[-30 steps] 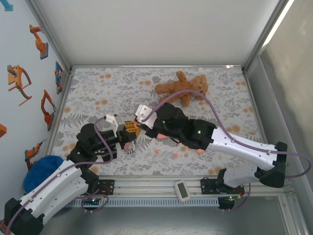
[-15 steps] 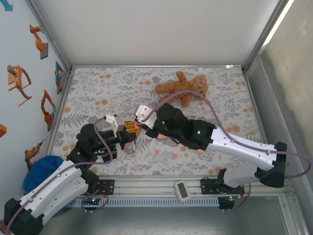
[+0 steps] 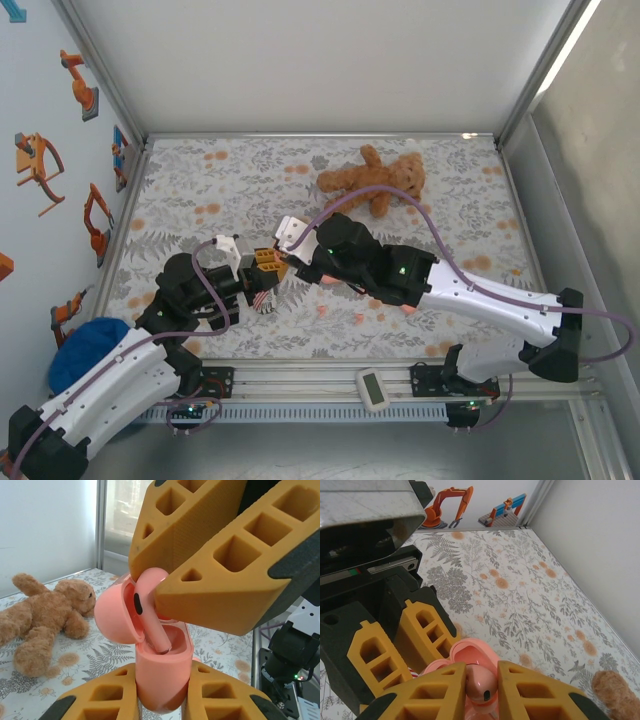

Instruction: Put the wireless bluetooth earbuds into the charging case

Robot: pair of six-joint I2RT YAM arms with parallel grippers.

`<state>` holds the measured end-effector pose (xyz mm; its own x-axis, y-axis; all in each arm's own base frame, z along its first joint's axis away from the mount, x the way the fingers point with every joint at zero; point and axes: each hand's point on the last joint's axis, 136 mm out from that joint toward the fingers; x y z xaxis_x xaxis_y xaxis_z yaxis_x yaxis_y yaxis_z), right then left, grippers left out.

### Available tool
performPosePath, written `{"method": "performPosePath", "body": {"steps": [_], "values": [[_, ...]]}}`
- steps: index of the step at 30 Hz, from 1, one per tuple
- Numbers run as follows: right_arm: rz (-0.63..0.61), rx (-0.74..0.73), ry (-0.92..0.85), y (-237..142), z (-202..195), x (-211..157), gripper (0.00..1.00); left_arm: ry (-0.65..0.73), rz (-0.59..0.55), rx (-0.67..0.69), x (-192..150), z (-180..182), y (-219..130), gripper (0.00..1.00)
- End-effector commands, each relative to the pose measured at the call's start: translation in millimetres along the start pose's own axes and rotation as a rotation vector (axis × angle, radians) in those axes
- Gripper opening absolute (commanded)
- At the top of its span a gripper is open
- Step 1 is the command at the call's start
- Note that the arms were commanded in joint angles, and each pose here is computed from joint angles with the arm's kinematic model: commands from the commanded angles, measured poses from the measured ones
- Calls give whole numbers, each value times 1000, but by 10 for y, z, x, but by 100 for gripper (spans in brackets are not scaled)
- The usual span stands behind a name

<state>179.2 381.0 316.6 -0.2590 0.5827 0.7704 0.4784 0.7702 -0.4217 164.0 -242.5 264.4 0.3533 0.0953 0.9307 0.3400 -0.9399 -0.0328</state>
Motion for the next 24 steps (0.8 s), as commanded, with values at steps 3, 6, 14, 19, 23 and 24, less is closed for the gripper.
{"method": "performPosePath", "body": {"steps": [3, 6, 14, 19, 23, 24], "values": [[-19, 50, 28, 40, 123, 17, 23, 28, -33, -36, 109, -106, -22, 3], [-26, 59, 33, 39, 137, 28, 23, 29, -35, -37, 115, -113, -25, 3], [-67, 42, 82, -100, 43, 168, 35, 26, -28, -35, 90, -109, -31, 3], [-125, 16, 135, -301, -89, 338, 45, 24, -25, -29, 71, -96, -33, 3], [-163, -10, 186, -459, -182, 420, 55, 24, -24, -27, 65, -94, -37, 3], [-169, -21, 200, -495, -212, 428, 57, 23, -25, -25, 61, -89, -39, 3]]}}
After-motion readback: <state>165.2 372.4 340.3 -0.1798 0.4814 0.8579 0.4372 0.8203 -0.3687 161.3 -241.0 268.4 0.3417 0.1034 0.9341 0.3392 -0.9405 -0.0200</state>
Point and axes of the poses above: each hand's point on the last joint's axis, 136 mm out from that joint toward the fingers, its own y axis out along the fingers, its own z axis along the line the jaws close on, x = y × z, and after that the axes turned 13 degrees about -y, right-handed
